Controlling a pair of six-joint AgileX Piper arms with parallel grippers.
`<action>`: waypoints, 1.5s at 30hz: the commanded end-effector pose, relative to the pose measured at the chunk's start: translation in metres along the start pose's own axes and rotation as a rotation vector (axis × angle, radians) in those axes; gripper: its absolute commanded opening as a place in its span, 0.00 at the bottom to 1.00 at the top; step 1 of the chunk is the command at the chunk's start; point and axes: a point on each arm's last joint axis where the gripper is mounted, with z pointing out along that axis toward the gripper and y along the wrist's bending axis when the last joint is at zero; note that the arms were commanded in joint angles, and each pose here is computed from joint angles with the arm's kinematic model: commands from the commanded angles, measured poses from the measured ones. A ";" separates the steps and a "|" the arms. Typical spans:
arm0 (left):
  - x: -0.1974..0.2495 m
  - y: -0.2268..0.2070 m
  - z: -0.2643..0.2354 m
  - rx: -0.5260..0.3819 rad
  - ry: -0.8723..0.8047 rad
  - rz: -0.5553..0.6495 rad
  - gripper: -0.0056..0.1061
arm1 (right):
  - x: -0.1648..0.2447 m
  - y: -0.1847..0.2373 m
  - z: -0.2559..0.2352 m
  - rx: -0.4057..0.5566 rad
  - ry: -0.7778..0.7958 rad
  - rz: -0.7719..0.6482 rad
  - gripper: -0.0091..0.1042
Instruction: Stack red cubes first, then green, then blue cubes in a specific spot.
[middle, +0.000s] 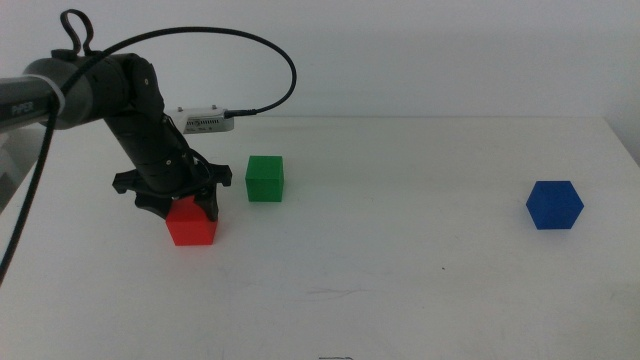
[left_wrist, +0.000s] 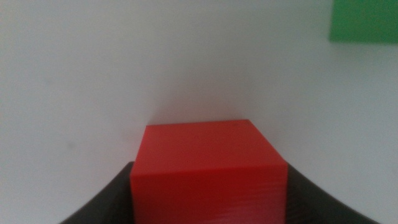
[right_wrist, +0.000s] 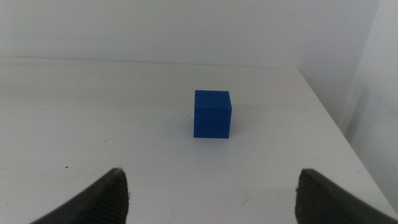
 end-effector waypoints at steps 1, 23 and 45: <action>-0.003 -0.011 -0.042 0.051 -0.071 -0.003 0.10 | -0.013 0.000 -0.003 0.004 -0.102 -0.024 0.75; 0.048 -0.196 -0.044 0.051 -0.070 -0.113 0.04 | -0.013 0.000 -0.003 0.004 -0.103 -0.024 0.75; 0.049 -0.206 -0.012 0.051 -0.035 -0.027 0.04 | -0.013 0.000 -0.003 0.004 -0.102 -0.024 0.75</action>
